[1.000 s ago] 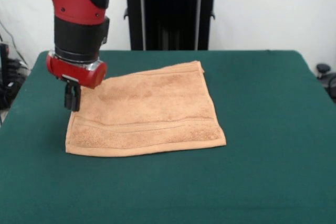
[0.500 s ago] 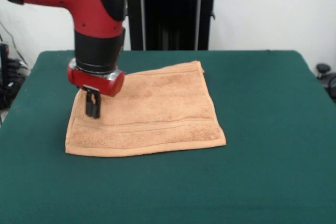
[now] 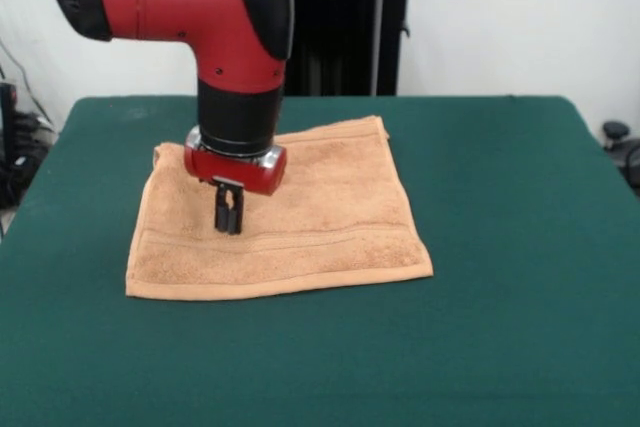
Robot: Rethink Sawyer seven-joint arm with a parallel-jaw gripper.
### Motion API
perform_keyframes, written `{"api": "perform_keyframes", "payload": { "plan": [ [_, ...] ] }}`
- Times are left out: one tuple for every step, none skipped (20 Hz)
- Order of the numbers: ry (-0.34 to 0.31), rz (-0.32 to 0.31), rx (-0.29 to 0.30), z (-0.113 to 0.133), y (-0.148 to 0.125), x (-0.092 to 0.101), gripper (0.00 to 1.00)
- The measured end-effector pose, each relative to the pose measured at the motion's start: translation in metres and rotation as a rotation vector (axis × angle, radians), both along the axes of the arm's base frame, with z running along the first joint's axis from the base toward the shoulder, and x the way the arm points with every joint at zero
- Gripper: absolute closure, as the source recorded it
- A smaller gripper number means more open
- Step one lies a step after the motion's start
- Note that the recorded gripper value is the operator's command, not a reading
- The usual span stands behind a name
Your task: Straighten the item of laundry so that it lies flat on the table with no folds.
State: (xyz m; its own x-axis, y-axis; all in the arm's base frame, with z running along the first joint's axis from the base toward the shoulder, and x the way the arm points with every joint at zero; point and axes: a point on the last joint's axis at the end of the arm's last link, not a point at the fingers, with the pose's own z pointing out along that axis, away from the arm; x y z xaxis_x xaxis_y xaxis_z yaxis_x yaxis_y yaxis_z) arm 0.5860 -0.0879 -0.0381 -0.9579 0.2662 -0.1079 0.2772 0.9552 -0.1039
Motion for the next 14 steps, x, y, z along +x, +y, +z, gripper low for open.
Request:
{"api": "perform_keyframes", "payload": {
  "plan": [
    [0.000,0.002,-0.002,0.0001,0.0005,-0.0002,1.00],
    [-0.001,0.003,-0.003,0.0001,0.0006,-0.0004,1.00],
    [-0.003,0.004,-0.004,0.0002,0.0004,-0.0004,1.00],
    [-0.007,0.004,-0.004,0.0001,-0.0002,-0.0004,1.00],
    [-0.011,0.003,-0.004,-0.0002,-0.0013,-0.0005,1.00],
    [-0.015,0.003,-0.003,-0.0007,-0.0022,-0.0007,1.00],
    [-0.023,0.002,-0.002,-0.0020,-0.0034,-0.0012,1.00],
    [-0.028,0.002,-0.001,-0.0024,-0.0041,-0.0013,1.00],
    [-0.033,0.002,0.000,-0.0026,-0.0046,-0.0017,1.00],
    [-0.039,0.003,0.003,-0.0029,-0.0049,-0.0027,1.00],
    [-0.050,0.005,0.006,-0.0029,-0.0053,-0.0042,1.00],
    [-0.054,0.006,0.007,-0.0029,-0.0055,-0.0049,1.00],
    [-0.059,0.007,0.009,-0.0029,-0.0057,-0.0056,1.00],
    [-0.064,0.008,0.011,-0.0029,-0.0060,-0.0066,1.00]
  ]
}}
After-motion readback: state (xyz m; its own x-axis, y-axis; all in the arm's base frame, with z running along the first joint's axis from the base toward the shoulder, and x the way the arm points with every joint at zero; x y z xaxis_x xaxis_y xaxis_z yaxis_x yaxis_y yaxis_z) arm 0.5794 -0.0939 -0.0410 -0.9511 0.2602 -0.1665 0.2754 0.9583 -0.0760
